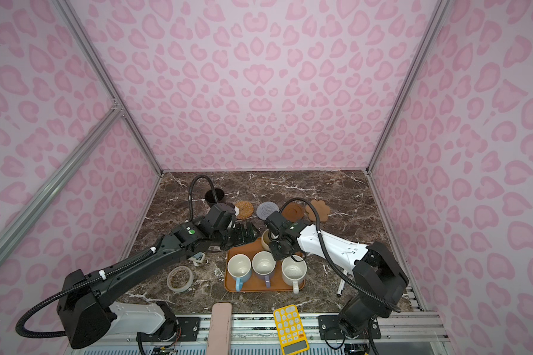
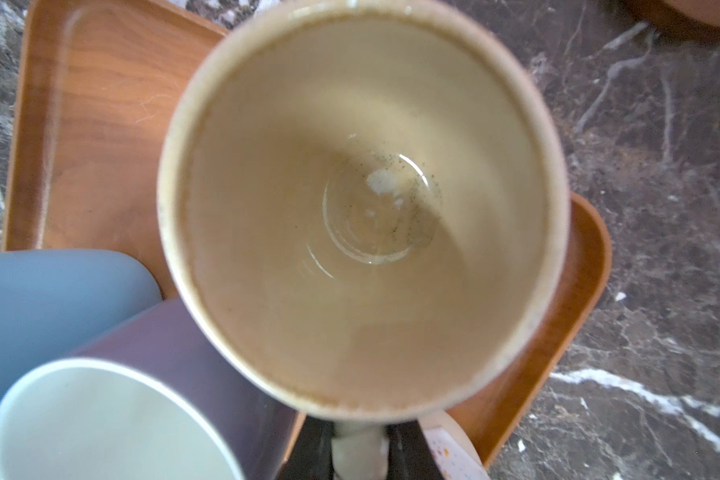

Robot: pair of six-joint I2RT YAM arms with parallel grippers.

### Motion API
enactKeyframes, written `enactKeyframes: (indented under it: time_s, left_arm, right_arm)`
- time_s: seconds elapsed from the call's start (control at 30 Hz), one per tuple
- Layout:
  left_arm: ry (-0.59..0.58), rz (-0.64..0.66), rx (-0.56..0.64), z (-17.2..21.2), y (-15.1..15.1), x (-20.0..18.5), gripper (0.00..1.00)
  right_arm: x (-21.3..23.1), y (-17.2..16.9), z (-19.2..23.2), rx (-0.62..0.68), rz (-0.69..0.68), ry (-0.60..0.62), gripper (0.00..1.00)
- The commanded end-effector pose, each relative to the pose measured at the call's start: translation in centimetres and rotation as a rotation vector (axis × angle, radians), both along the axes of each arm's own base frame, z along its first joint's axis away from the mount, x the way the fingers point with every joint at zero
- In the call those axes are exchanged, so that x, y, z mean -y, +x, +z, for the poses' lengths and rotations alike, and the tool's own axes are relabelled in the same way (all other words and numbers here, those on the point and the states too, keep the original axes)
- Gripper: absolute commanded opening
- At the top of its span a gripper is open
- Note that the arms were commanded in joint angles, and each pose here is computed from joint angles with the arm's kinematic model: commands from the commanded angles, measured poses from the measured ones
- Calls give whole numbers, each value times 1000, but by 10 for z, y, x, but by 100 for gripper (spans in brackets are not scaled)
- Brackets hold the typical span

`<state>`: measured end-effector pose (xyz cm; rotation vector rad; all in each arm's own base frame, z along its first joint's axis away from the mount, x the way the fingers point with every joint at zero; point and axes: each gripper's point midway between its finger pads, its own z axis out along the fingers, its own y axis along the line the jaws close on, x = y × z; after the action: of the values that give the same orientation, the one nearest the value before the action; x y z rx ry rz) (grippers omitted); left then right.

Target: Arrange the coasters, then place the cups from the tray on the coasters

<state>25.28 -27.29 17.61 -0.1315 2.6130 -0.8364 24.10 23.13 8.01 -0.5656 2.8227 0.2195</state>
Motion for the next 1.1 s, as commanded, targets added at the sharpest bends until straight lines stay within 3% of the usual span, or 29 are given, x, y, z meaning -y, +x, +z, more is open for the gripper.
enactKeyframes:
  time_s: [0.0,0.17,0.4,0.53,0.8,0.9,1.07]
  left_arm:
    - [-33,24,33,9,5,1,97]
    - [-37,27,41,12,6,1,97]
    - [-35,29,21,4,7,4,97]
    - [-37,28,19,4,6,4,97]
    - [-32,32,19,3,7,3,97]
    - [-33,33,19,4,7,3,98]
    - [-30,34,26,6,7,2,98]
  right_arm:
    - [-8,15,10,79,-10,40,0]
    - [-11,14,14,81,-3,63,0]
    - [-1,8,-6,33,-3,-12,1]
    - [1,9,-10,16,-1,-38,16]
    - [1,13,-14,18,3,-66,32]
    - [0,16,-14,23,3,-71,31]
    - [-4,21,-10,46,9,-56,14]
